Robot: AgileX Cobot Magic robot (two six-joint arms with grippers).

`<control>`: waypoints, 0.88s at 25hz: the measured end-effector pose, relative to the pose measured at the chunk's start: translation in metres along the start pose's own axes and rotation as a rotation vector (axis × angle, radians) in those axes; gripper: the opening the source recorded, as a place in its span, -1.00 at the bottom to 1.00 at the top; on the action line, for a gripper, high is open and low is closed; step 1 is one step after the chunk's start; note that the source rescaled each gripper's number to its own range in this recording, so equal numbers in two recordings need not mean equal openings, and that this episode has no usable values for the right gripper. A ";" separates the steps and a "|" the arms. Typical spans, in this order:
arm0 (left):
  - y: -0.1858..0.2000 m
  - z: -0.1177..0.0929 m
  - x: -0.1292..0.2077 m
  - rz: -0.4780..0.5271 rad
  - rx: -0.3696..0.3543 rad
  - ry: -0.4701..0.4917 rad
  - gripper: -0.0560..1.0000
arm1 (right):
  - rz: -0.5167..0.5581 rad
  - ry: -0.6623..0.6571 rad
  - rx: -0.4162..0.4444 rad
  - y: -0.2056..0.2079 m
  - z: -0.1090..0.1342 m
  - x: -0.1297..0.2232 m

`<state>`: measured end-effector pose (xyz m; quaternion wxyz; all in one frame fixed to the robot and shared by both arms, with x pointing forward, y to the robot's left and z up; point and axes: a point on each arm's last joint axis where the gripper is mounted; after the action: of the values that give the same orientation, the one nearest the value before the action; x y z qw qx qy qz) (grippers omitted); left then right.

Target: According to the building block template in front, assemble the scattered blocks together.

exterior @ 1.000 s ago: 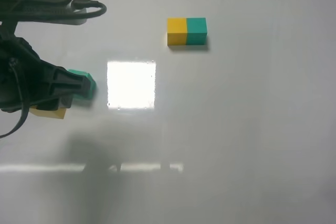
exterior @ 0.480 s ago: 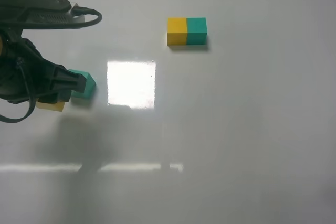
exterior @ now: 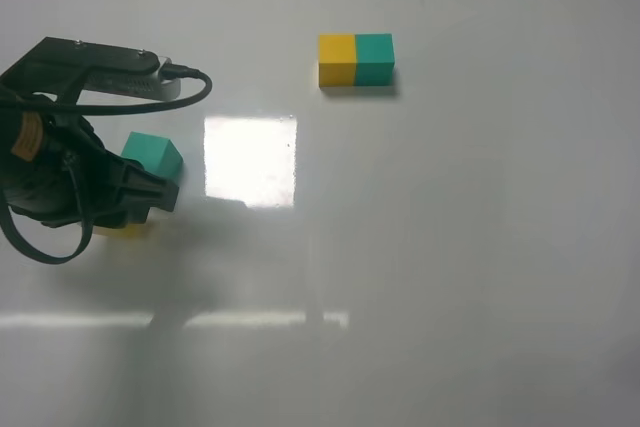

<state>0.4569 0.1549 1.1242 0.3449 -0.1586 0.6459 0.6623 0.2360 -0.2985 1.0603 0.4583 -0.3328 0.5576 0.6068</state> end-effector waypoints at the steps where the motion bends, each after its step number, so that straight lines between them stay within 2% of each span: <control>1: -0.001 0.000 -0.002 -0.014 0.005 -0.001 -0.89 | 0.000 0.000 0.000 0.000 0.000 0.000; 14: -0.022 0.001 -0.008 -0.024 -0.017 -0.021 -0.89 | 0.000 0.000 0.000 0.000 0.000 0.000; 22: -0.024 -0.001 -0.010 -0.046 0.001 -0.041 -0.89 | 0.000 0.000 0.000 0.000 0.000 0.000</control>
<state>0.4801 0.1491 1.1129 0.3730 -0.1597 0.6352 0.6572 0.2360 -0.2985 1.0603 0.4583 -0.3328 0.5576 0.6068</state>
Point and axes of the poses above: a point on each arm's last joint axis where the gripper is mounted, y pointing back along that axis away from the gripper, z along the wrist's bending axis when the last joint is at zero, x = y × z, and after that the axes turned 9 degrees about -y, right-handed
